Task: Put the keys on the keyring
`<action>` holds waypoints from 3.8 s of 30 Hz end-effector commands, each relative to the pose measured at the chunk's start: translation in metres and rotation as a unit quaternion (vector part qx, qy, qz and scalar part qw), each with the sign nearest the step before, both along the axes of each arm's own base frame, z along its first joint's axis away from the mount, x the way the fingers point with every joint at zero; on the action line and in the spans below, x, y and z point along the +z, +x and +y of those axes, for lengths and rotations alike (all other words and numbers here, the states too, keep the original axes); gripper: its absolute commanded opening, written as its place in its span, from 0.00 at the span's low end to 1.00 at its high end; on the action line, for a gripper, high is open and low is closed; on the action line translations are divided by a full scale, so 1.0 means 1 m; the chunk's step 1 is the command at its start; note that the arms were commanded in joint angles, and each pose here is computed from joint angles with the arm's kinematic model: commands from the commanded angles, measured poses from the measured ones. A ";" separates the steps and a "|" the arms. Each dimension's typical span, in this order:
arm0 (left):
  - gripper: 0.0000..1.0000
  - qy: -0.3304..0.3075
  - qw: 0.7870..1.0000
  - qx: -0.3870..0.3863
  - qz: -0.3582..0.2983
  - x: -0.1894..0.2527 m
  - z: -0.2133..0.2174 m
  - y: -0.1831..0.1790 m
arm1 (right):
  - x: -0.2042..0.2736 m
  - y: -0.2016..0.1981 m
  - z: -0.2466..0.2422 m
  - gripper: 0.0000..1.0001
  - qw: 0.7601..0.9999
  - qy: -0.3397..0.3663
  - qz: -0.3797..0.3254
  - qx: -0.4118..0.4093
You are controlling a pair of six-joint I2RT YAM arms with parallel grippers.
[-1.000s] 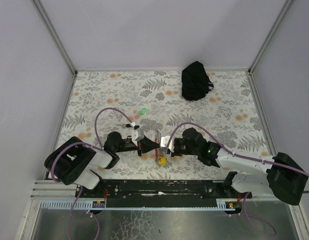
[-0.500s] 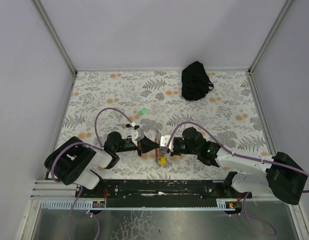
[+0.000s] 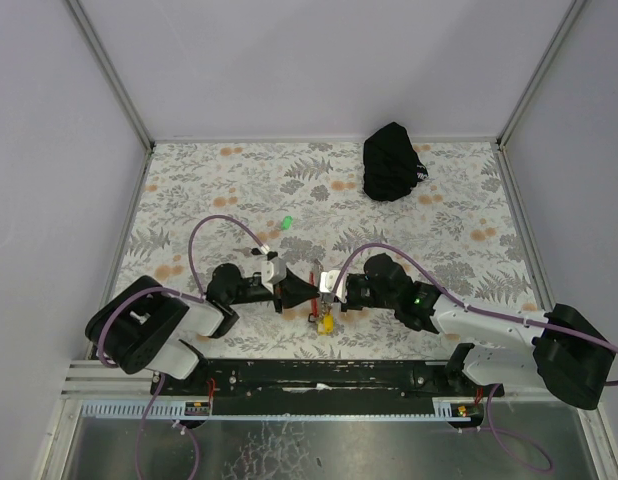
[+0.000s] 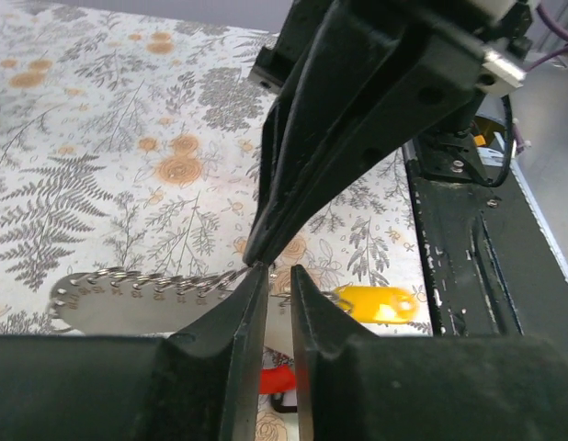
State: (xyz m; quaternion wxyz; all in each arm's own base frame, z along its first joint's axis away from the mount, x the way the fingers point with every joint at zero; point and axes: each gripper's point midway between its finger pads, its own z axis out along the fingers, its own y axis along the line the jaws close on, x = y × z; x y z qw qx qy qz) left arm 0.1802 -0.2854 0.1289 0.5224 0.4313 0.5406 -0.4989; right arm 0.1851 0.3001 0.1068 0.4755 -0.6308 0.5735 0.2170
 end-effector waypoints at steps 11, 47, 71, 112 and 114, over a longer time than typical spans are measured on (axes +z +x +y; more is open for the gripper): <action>0.23 -0.022 0.999 0.020 -0.038 0.023 -0.006 0.003 | 0.046 0.017 0.004 0.00 0.997 0.027 -0.066 -0.016; 0.37 0.055 0.986 0.141 -0.063 -0.008 -0.007 0.039 | 0.047 -0.004 0.012 0.00 0.997 0.020 -0.049 0.051; 0.38 -0.017 0.987 0.149 -0.053 0.020 0.010 0.030 | 0.052 0.009 0.003 0.00 0.998 0.023 -0.059 -0.001; 0.31 -0.025 0.997 0.034 -0.070 0.017 -0.007 0.002 | 0.064 -0.018 0.011 0.00 0.978 0.192 -0.002 0.081; 0.31 -0.028 0.997 0.031 -0.071 0.019 -0.007 0.001 | 0.062 -0.018 0.011 0.00 0.978 0.191 0.000 0.083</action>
